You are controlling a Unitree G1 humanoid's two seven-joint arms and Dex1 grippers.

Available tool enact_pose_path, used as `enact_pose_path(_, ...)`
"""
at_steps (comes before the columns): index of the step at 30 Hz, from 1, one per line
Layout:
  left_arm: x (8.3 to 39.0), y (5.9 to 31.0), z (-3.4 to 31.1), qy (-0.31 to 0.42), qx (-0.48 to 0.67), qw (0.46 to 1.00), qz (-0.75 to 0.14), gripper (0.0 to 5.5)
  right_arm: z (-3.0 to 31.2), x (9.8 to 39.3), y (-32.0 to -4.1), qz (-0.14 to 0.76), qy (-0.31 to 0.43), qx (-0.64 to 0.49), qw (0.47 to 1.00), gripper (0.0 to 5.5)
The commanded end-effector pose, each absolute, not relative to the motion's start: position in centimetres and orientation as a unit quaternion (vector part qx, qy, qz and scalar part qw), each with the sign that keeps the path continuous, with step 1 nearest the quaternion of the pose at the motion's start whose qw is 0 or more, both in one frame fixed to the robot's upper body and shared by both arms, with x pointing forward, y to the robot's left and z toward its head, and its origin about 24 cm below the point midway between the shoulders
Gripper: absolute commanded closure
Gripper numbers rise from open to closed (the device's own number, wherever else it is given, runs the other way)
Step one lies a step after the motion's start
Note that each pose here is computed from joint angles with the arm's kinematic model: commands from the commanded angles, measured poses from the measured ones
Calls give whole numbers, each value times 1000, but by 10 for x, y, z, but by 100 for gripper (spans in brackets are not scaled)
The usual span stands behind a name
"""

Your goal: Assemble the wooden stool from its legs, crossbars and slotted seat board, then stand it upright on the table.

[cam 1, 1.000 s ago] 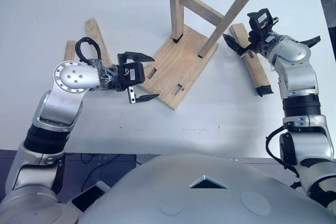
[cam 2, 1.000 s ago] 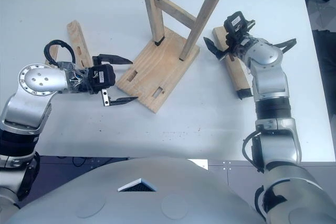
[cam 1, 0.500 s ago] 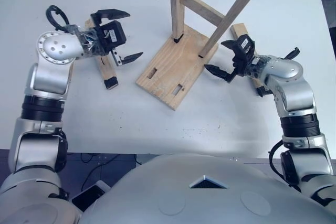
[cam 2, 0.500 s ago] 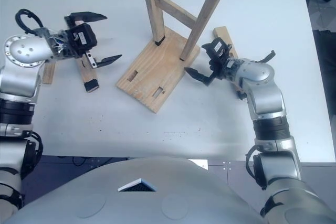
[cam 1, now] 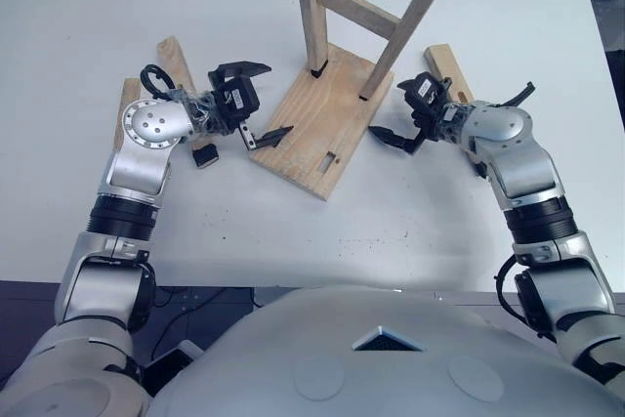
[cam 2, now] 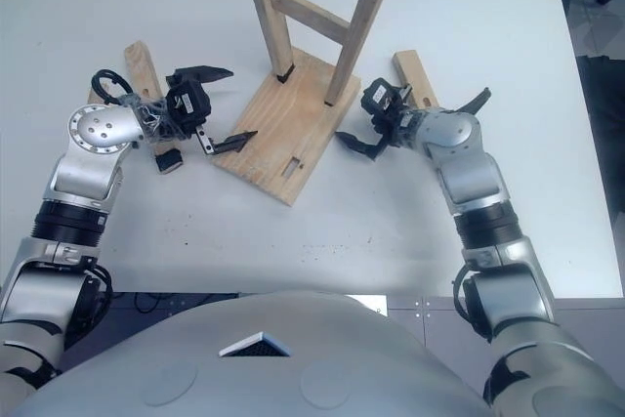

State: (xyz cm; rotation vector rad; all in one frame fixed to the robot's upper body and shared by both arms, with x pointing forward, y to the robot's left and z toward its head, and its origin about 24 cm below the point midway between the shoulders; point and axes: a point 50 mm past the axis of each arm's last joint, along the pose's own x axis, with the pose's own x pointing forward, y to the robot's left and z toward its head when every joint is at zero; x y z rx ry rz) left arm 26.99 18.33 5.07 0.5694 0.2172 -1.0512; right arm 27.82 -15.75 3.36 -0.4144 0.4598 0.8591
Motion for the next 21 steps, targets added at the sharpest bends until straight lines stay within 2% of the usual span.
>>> enact_pose_path(1,271,186,54,110,255,827,-488,27,33,285,-160,391,218,-207,870,55)
enact_pose_path(4,288,195,68,100,227,861,-443,27,31,285,-161,391,219,-205,870,55)
enact_pose_path(6,297,206,67,112,249,869,-412,27,30,286,-160,392,219,-204,870,55)
enact_pose_path(12,294,224,40,172,326,846,-385,27,28,284,-158,394,219,-204,869,55)
enact_pose_path(21,273,212,21,190,324,810,-450,27,31,290,-158,377,212,-207,877,55)
